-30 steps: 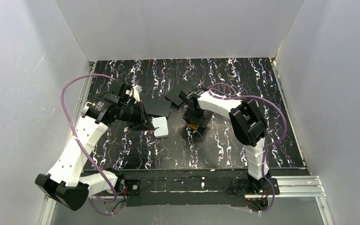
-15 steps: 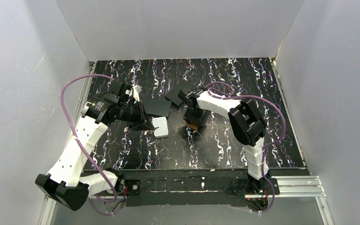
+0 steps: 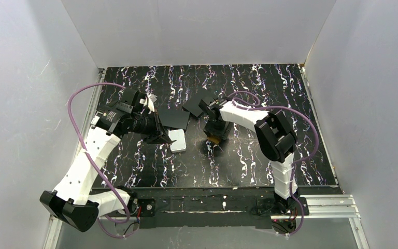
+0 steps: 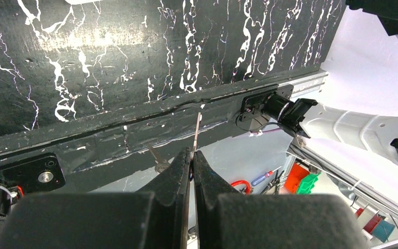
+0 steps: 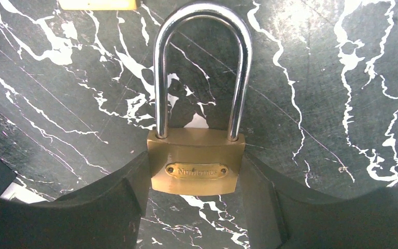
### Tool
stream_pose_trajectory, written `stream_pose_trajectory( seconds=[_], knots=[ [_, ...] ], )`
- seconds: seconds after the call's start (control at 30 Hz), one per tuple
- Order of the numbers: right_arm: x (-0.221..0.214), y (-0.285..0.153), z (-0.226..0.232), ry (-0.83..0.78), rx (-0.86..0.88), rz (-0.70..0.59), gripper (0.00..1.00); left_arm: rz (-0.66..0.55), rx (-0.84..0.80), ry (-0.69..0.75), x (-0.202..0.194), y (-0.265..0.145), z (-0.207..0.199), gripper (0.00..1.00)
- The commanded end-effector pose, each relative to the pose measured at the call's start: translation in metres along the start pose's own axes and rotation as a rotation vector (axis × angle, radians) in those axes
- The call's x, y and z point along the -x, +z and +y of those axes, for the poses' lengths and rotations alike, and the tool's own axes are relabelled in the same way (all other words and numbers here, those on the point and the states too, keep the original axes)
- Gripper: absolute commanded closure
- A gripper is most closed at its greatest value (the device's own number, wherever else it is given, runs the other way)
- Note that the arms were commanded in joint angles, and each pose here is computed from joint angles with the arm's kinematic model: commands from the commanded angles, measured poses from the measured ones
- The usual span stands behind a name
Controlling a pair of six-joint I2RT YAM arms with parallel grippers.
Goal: Unlock with the key
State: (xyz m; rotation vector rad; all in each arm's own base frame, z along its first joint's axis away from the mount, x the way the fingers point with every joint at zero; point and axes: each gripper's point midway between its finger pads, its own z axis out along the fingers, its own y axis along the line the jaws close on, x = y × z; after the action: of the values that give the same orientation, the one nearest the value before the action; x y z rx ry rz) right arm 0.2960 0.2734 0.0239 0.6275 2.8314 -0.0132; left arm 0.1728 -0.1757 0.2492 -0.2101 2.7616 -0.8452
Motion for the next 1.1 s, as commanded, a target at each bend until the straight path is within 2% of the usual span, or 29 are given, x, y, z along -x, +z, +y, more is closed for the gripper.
stream_pose_trajectory(
  seconds=[0.0,0.3,0.53,0.77,1.07],
  knots=[
    [-0.001,-0.009,-0.013,0.032,0.003,0.013,0.99,-0.012,-0.024,-0.016,0.004,-0.002,-0.007,1.00],
    [0.012,-0.055,-0.009,0.109,0.113,0.000,0.99,-0.016,-0.082,-0.044,0.010,0.002,-0.020,1.00],
    [0.036,-0.098,-0.014,0.240,0.209,-0.023,0.99,-0.060,-0.171,-0.033,0.016,-0.007,-0.038,1.00],
    [0.055,-0.143,-0.012,0.391,0.376,0.017,0.99,-0.163,-0.312,0.010,0.027,-0.026,-0.066,1.00],
    [0.089,-0.212,-0.007,0.531,0.578,0.044,0.99,-0.212,-0.388,0.054,0.029,-0.034,-0.090,1.00]
  ],
)
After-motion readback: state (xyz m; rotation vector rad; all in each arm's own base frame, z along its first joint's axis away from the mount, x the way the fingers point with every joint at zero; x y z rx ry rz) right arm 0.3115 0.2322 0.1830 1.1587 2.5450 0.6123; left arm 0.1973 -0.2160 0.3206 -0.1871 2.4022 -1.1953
